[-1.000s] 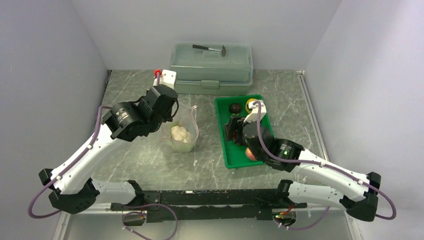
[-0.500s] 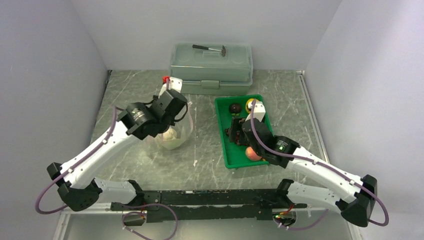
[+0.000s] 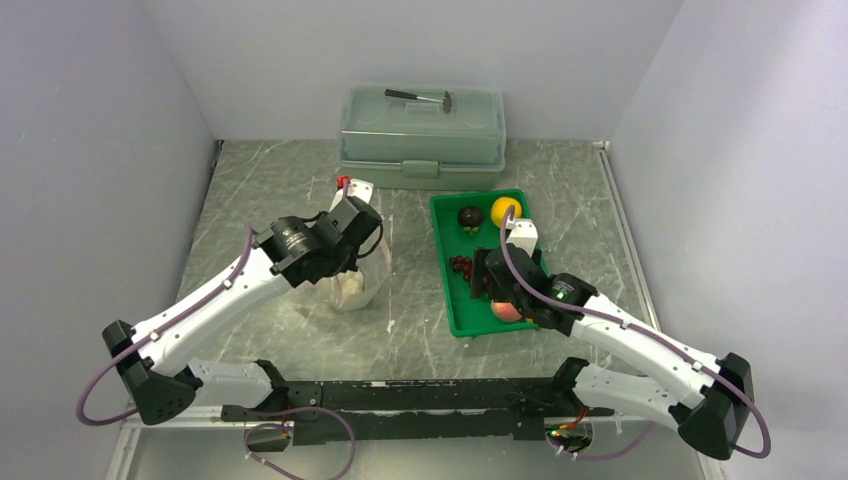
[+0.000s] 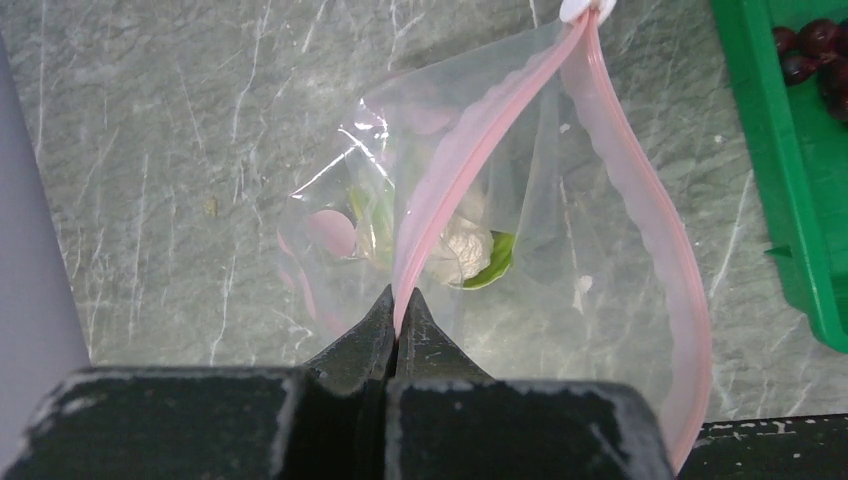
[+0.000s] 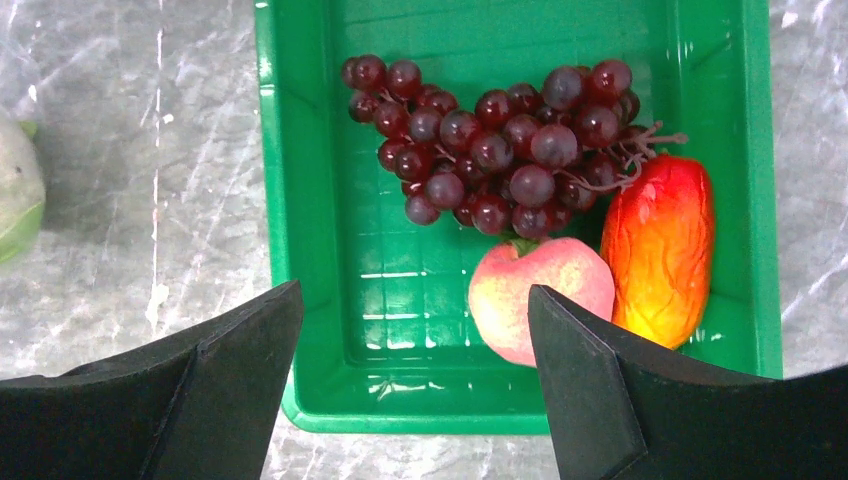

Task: Place the food in the zip-top bag and seal the zipper
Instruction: Pick up the fake fruit from the bin.

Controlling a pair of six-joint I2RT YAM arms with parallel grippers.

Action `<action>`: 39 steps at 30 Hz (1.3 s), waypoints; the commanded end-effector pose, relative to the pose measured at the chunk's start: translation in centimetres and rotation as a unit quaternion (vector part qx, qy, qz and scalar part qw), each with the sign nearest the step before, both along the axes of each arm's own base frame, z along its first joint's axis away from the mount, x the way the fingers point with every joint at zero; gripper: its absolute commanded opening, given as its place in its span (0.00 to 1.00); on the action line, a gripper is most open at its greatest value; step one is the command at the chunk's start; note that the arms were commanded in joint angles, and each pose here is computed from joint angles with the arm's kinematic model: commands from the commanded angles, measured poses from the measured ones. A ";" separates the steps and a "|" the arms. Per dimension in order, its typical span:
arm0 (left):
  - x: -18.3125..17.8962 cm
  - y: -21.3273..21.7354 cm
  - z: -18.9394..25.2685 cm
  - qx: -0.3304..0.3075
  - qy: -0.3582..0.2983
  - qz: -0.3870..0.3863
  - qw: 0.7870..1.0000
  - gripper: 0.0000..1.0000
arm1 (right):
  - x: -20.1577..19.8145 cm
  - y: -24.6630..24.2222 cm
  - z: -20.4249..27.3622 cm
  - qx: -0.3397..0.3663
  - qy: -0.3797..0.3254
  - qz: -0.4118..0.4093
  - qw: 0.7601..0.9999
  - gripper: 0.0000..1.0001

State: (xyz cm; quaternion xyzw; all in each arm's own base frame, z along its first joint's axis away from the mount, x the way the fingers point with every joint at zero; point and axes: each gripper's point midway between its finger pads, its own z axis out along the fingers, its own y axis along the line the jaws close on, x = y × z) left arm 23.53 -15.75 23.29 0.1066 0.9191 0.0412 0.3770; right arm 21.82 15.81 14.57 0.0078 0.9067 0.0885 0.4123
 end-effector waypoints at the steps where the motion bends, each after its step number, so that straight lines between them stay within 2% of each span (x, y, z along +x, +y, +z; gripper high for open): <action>1: -0.2 0.1 3.6 -0.052 -0.041 -0.003 0.998 0.00 | -0.9 -1.3 -0.9 0.005 0.021 -0.035 0.999 0.87; 9: -0.5 0.5 5.5 -0.067 -0.062 -0.014 0.996 0.02 | -1.6 -3.1 -2.4 -0.026 0.053 -0.090 0.994 0.89; 24: -0.4 0.1 4.8 -0.066 -0.060 -0.026 0.996 0.01 | -1.9 -4.6 -6.6 -0.054 0.099 -0.132 0.985 0.95; 34: -0.5 0.3 4.9 -0.065 -0.062 -0.024 0.996 0.02 | -1.2 -4.3 -8.4 -0.076 0.115 -0.128 0.982 0.94; 39: -0.5 0.3 4.7 -0.065 -0.059 -0.024 0.996 0.02 | -0.8 -4.1 -8.5 -0.075 0.112 -0.127 0.983 0.88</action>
